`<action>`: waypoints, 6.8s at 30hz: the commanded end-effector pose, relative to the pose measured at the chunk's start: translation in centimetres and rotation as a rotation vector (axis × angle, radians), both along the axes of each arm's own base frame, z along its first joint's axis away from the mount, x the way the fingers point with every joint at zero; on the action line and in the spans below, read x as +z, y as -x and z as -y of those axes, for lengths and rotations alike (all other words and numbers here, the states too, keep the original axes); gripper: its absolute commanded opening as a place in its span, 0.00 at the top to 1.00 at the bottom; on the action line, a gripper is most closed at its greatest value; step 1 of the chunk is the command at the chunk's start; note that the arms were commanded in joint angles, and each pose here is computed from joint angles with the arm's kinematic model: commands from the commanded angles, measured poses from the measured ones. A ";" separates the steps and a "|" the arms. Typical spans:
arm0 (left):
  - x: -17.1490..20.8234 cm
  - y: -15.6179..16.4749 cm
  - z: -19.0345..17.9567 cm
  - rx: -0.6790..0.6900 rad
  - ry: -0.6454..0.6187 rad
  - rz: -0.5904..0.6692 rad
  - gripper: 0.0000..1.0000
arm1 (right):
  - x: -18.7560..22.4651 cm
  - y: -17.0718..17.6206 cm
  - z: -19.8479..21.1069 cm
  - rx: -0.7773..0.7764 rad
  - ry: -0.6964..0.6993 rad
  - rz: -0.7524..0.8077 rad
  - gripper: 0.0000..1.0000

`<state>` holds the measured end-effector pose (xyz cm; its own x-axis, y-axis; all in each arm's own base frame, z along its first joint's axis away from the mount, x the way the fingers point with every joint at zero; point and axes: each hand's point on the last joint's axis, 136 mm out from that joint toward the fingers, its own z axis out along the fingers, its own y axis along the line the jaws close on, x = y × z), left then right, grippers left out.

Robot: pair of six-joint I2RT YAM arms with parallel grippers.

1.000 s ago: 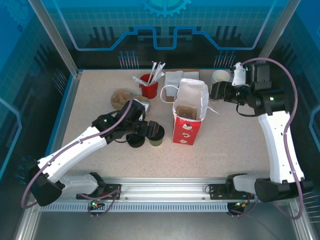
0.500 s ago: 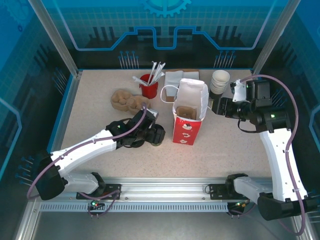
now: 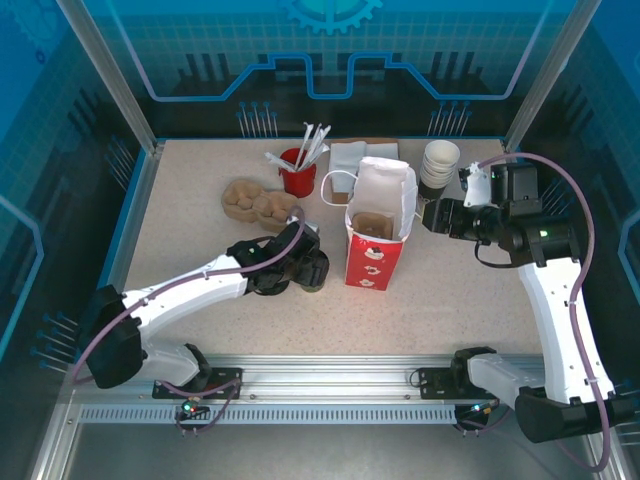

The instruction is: Pack the takeout coffee

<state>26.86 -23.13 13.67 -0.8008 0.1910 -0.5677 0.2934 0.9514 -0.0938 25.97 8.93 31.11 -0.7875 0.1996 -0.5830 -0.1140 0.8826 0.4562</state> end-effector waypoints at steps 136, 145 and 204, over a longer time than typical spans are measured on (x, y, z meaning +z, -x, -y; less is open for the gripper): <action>17.9 5.2 -1.0 -0.227 0.142 0.091 0.36 | -3.1 -17.5 -6.8 0.857 0.288 0.204 0.36; 19.4 5.2 -0.2 -0.256 0.187 0.093 0.36 | -5.3 -18.1 -7.4 0.923 0.260 0.173 0.39; 26.5 2.2 4.1 -0.344 0.268 0.199 0.38 | -5.0 -11.4 -11.6 0.353 0.126 -0.054 0.97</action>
<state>23.78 -27.17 38.71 -0.6228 0.2760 -0.7321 0.6213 0.7432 -0.2483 37.32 20.64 25.27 -0.8296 -0.1994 -0.5215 -0.4242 0.8325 0.3564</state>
